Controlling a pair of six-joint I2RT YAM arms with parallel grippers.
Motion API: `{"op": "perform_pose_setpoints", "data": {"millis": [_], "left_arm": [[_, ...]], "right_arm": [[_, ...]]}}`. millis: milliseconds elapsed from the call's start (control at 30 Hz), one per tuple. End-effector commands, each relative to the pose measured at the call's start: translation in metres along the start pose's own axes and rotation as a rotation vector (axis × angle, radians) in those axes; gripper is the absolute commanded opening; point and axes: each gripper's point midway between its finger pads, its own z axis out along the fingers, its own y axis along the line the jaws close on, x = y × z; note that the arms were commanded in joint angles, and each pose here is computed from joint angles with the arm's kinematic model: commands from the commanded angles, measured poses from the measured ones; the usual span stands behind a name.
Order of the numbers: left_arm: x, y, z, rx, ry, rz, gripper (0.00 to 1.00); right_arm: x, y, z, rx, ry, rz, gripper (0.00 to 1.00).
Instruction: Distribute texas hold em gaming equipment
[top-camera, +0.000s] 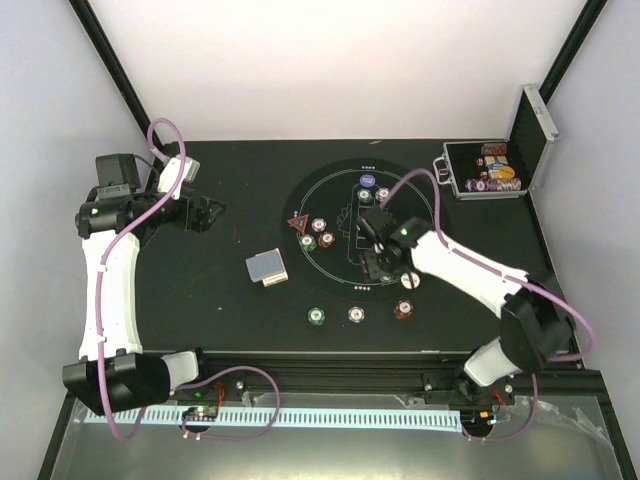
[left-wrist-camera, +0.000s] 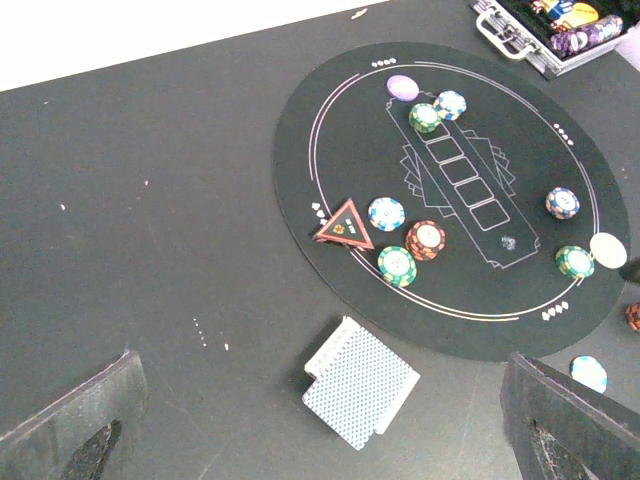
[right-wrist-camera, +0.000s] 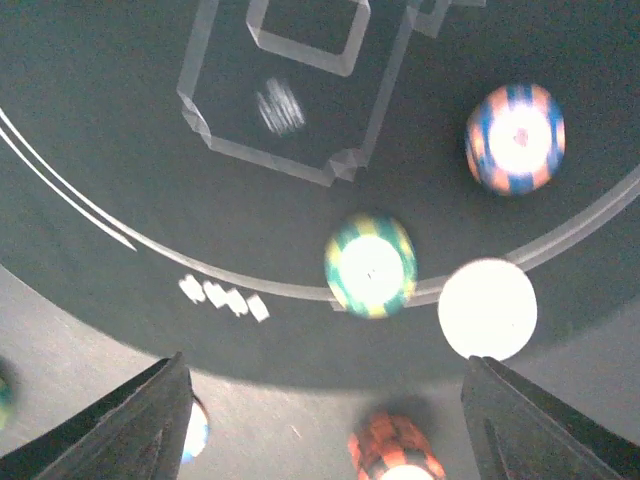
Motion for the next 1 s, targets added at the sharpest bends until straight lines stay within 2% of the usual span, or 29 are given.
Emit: {"op": "perform_pose_setpoints", "data": {"millis": [0, 200, 367, 967], "left_arm": [[-0.006, -0.006, -0.005, 0.024, -0.023, 0.002, 0.99], [-0.003, -0.004, -0.001, 0.033, -0.013, -0.012, 0.99], [-0.003, -0.005, 0.001, 0.039, -0.014, -0.014, 0.99], [-0.007, -0.004, -0.002, 0.033, -0.022, -0.011, 0.99]], "right_arm": [[0.053, -0.029, 0.004, 0.049, 0.052, 0.102, 0.77], [0.096, -0.05, 0.006, 0.08, 0.082, 0.187, 0.8], [0.108, -0.047, 0.016, 0.054, 0.104, 0.208, 0.8], [0.124, -0.041, 0.043, 0.027, 0.151, 0.182, 0.63]]}}
